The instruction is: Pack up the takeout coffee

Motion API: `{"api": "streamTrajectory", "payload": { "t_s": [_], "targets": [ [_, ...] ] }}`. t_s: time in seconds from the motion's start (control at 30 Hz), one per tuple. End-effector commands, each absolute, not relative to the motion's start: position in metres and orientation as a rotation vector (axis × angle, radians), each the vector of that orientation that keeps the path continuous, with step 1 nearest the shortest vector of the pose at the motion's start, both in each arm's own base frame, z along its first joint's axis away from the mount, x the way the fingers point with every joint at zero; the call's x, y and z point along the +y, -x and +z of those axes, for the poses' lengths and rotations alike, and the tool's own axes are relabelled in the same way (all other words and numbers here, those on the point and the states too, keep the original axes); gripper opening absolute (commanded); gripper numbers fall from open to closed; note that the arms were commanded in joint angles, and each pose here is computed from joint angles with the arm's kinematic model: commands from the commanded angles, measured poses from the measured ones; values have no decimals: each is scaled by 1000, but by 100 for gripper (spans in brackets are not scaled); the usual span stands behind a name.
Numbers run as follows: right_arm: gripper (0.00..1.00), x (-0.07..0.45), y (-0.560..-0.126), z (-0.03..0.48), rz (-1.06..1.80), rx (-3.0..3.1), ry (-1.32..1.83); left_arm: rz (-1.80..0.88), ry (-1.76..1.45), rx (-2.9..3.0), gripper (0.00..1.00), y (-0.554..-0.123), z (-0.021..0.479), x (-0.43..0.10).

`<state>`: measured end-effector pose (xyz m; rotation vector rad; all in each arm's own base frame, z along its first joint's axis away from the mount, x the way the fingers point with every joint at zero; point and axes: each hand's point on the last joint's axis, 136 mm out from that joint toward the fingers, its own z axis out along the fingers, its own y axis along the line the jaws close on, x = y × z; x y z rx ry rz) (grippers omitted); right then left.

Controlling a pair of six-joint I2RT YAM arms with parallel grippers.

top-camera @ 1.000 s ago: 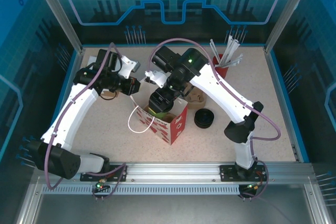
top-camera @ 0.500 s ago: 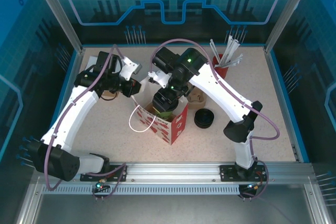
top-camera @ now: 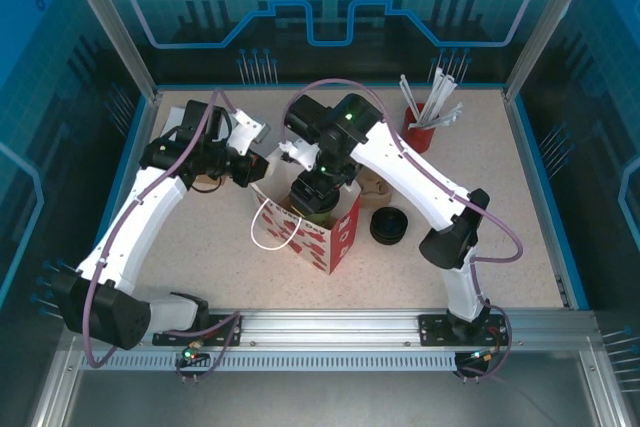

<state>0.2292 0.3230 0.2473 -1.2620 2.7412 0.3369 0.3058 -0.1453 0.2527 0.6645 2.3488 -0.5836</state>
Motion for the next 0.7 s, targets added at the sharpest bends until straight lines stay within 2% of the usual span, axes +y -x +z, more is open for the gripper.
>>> {"api": "streamTrajectory", "payload": {
  "t_s": [0.0, 0.33, 0.67],
  "targets": [
    [78, 314, -220, 236, 257, 2772, 1355, -581, -666, 2376, 12, -304, 244, -142],
    [80, 312, -222, 227, 223, 2697, 1476, -526, -646, 2395, 32, -307, 240, -136],
    [81, 305, -227, 217, 182, 2676, 1509, -480, -623, 2415, 36, -310, 236, -130]
  ]
}}
